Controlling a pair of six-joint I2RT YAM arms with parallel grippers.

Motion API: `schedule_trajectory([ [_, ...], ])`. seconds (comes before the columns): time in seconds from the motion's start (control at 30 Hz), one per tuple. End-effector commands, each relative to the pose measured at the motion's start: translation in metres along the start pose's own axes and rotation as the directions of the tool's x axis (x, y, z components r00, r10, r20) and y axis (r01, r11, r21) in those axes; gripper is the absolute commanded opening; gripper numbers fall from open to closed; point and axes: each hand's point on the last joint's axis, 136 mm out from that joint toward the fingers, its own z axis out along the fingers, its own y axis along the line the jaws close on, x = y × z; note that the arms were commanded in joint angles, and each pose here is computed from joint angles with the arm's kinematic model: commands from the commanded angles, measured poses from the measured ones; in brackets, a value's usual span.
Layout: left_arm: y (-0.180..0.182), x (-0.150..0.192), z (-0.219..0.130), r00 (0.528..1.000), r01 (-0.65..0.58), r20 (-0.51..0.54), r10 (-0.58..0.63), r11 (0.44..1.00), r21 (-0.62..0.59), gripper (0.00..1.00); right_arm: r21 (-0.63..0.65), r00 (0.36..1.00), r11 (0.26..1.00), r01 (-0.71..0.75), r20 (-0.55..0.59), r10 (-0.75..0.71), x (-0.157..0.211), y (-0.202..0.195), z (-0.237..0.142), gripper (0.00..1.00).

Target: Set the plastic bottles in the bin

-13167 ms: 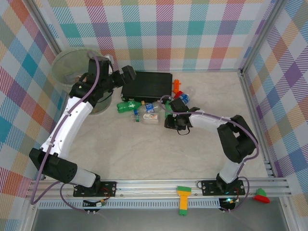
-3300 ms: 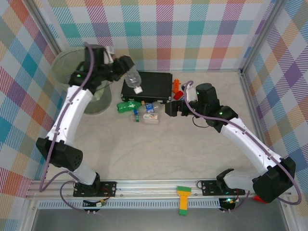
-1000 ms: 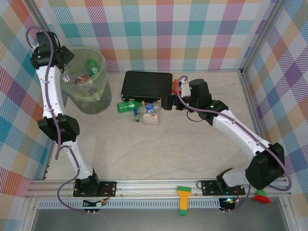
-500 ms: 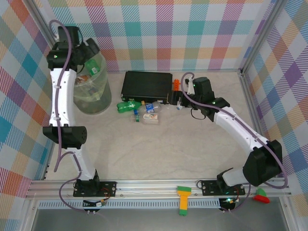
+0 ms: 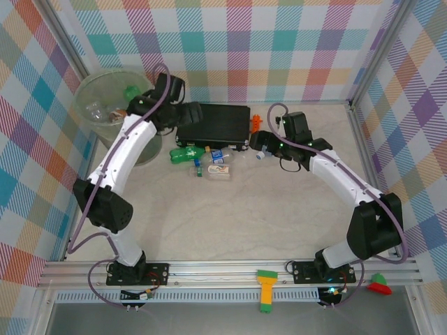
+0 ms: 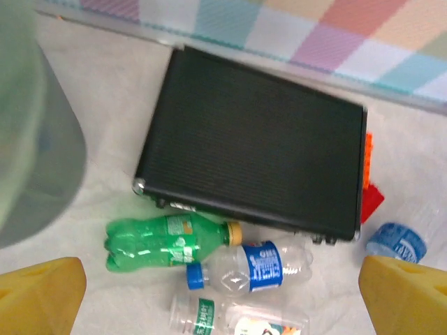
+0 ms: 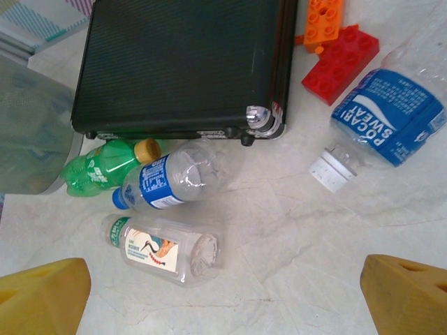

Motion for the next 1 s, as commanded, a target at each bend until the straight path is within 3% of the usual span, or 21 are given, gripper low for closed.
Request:
schedule_trajectory([
  [0.0,-0.004,0.012,-0.012,0.992,0.117,0.037,-0.119,0.992,0.055,1.00,-0.066,0.997,0.998,0.024,-0.065,-0.028,0.012,0.007,0.012,0.99],
  [0.2,0.004,0.064,-0.003,0.967,0.252,0.034,-0.252,0.968,0.007,1.00,-0.203,0.974,0.979,0.030,-0.215,-0.074,0.036,0.030,0.044,0.90],
  [0.5,0.031,0.128,0.005,0.930,0.362,-0.025,-0.367,0.924,-0.122,0.99,-0.260,0.947,0.962,0.086,-0.278,-0.160,0.054,0.063,0.094,0.89],
  [0.97,0.056,0.158,-0.001,0.893,0.435,-0.038,-0.449,0.881,-0.186,1.00,-0.277,0.915,0.948,0.153,-0.322,-0.242,0.068,0.079,0.148,0.87],
])
